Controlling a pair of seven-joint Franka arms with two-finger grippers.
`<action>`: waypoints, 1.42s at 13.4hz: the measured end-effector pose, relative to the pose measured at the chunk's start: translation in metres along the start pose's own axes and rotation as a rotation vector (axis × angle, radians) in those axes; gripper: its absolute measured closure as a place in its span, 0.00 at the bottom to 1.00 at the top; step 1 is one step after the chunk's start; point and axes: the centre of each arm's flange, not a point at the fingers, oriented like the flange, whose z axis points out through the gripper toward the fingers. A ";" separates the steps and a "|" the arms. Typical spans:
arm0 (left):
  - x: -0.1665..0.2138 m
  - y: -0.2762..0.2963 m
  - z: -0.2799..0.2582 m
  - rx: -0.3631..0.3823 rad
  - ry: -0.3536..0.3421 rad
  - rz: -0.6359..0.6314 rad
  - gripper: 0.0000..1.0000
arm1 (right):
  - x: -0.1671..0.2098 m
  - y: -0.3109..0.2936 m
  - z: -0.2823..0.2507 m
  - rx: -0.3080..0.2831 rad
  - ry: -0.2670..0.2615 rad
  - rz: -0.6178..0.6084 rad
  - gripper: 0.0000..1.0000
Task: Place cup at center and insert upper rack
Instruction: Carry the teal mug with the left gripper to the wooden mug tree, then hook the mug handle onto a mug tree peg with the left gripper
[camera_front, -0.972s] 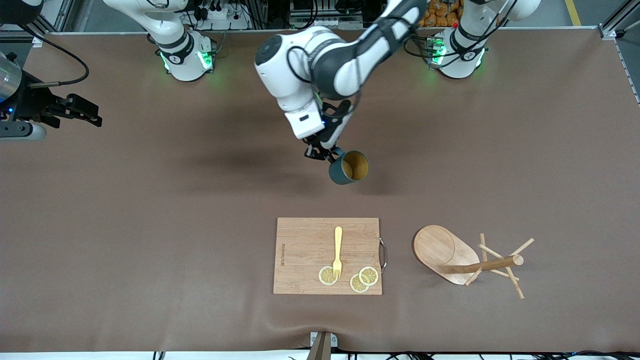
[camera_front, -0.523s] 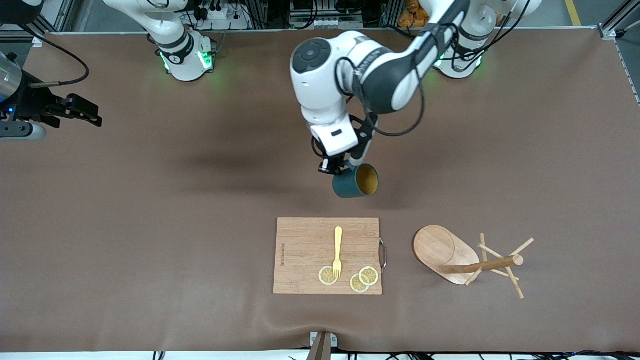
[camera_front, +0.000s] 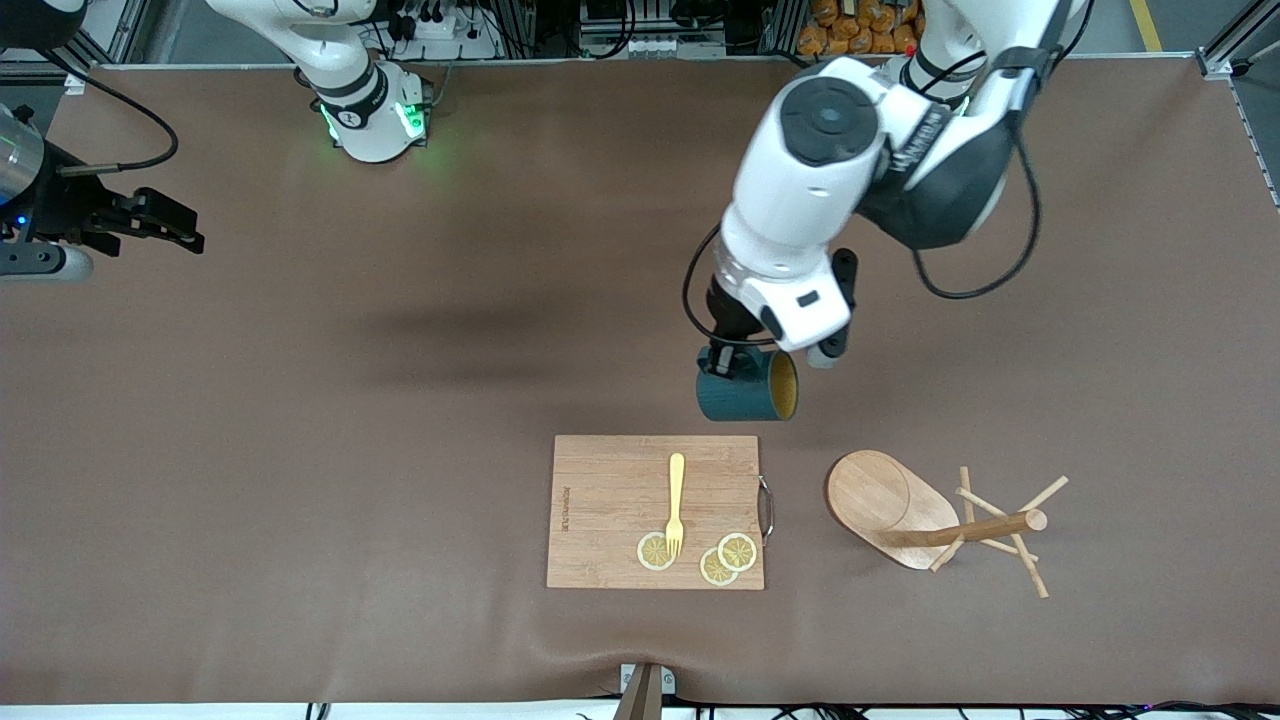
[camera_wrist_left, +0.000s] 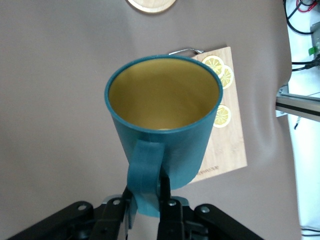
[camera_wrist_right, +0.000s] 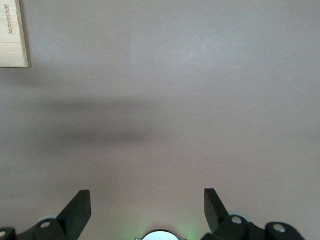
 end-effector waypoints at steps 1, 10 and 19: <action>0.009 0.004 -0.003 -0.004 -0.030 -0.010 0.79 | 0.000 0.000 0.000 0.000 0.000 0.000 0.00; 0.129 0.044 -0.036 -0.044 -0.452 -0.184 0.79 | 0.000 0.000 0.000 0.000 0.000 0.000 0.00; 0.280 0.051 -0.048 -0.160 -0.753 -0.228 0.79 | 0.000 0.000 0.003 0.000 -0.007 0.000 0.00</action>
